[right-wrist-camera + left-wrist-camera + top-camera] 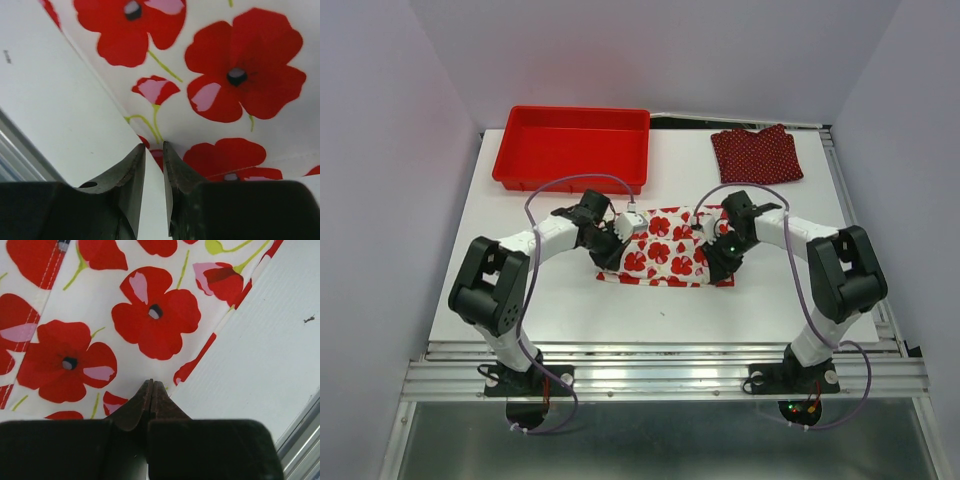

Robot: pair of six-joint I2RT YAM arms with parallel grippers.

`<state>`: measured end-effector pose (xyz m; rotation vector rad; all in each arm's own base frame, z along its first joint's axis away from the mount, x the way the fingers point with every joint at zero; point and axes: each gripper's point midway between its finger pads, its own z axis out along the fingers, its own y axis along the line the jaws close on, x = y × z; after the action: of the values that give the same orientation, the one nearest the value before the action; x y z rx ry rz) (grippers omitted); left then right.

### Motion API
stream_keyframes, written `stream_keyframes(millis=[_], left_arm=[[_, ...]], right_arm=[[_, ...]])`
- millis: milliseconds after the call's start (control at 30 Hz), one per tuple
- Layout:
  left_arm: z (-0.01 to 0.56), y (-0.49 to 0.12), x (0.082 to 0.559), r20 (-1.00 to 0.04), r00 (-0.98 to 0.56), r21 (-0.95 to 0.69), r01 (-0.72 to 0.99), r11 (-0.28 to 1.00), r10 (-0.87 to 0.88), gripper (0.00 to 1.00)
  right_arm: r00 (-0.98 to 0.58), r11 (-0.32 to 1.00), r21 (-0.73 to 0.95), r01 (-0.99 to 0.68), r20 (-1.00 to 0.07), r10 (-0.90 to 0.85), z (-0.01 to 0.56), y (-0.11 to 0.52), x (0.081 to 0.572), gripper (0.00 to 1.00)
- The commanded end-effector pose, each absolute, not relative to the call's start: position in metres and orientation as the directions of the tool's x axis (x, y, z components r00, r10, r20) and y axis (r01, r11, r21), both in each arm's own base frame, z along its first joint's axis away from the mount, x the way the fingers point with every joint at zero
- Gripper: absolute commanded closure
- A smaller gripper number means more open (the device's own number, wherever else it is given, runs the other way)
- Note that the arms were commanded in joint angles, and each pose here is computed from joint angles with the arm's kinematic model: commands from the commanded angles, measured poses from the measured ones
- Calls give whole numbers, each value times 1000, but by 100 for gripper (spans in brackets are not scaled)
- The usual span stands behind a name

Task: Fold and stack the skirts
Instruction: Fold the skirt

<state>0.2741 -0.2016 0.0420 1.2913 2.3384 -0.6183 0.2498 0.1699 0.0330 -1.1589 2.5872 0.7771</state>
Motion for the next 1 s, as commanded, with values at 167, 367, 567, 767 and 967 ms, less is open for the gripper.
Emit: stream_keyframes(millis=[167,367,567,767,967], left_arm=[[60,-247,235,-554,-459,-303,888,346,695,99],[140,-251,270,-787,-376,-211,909,359,489,92],[172,-229,341,-859,-397,-172,819,547,324,92],[149,-227,385,-850,-465,-241,762,601,248,97],[124,-225,404,-825,-544,-352,705,616,151,99]], right_arm=[[-536,558,24,-829,-321,-781,12,123,311,73],[-454,548,-115,-828,-436,-777,61,126,356,71],[-382,597,-78,-799,-701,-602,155,175,392,57],[-430,683,131,-718,-856,-287,189,223,435,63],[-617,676,397,-621,-780,-108,129,253,454,72]])
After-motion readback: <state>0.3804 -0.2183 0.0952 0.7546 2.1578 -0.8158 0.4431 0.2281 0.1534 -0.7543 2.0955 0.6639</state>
